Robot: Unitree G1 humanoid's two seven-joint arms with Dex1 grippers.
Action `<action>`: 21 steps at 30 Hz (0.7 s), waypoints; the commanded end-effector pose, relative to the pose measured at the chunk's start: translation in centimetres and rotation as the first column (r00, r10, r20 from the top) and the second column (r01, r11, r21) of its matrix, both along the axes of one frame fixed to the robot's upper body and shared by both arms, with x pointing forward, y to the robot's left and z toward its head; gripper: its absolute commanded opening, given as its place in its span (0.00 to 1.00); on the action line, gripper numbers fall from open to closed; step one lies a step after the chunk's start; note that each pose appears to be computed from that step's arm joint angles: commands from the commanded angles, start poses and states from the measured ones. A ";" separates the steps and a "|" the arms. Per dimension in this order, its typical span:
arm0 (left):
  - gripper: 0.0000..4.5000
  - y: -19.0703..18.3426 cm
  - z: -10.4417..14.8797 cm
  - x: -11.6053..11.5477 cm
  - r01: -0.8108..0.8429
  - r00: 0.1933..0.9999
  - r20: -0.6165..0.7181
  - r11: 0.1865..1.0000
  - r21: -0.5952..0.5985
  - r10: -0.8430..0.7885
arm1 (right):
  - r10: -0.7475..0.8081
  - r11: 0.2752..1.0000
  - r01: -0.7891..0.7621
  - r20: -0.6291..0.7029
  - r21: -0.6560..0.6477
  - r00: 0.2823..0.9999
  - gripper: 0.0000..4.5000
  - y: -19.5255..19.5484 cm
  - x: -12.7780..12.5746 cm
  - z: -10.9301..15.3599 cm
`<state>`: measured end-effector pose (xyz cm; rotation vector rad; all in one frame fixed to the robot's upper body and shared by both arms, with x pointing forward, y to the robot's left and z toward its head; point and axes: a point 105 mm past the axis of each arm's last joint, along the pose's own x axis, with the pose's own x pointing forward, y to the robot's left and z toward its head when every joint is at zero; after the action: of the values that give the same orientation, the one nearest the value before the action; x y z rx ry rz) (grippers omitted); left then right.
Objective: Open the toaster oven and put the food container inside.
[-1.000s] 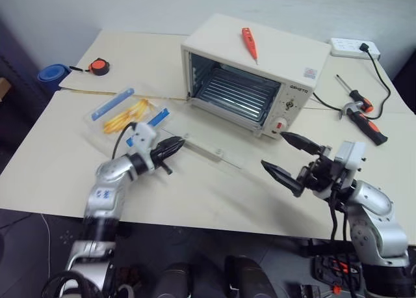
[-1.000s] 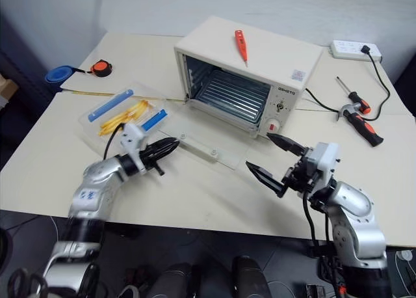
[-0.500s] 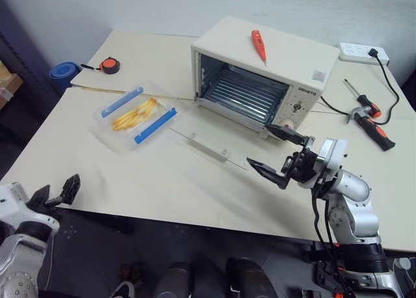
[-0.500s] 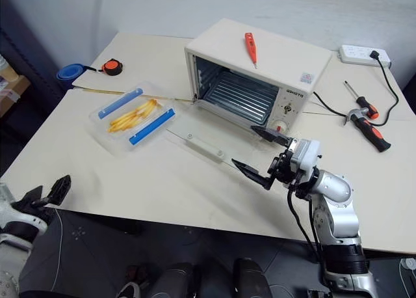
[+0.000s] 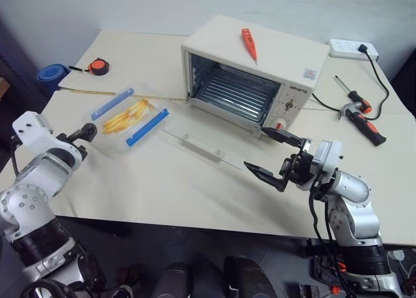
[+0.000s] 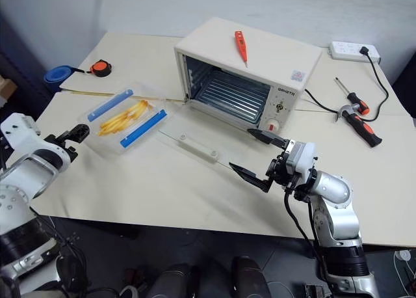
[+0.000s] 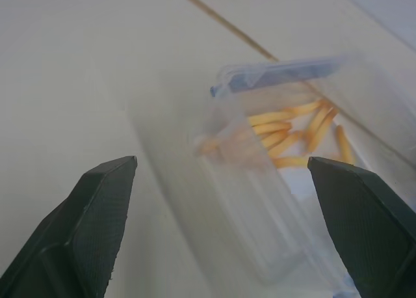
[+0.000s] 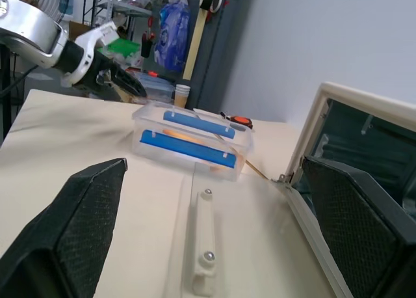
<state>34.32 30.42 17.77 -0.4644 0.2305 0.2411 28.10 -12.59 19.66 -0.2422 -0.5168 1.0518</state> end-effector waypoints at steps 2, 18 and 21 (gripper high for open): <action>1.00 -0.8 0.8 1.3 0.073 0.997 -0.015 0.995 0.067 -0.072 | -0.042 0.999 0.042 0.072 0.006 0.997 1.00 -0.3 -0.2 1.2; 0.30 1.2 0.8 4.0 0.019 0.999 -0.034 0.999 0.037 -0.018 | -0.077 0.997 0.077 0.082 0.006 0.994 1.00 -1.0 0.0 0.7; 0.15 2.6 1.6 3.7 0.029 0.999 -0.028 0.994 0.102 -0.026 | -0.084 0.996 0.084 0.078 -0.002 0.993 1.00 -1.2 -0.1 0.4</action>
<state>38.12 32.08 17.28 -0.4013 0.3141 0.2359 28.24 -13.33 19.31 -0.2831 -0.5331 0.9844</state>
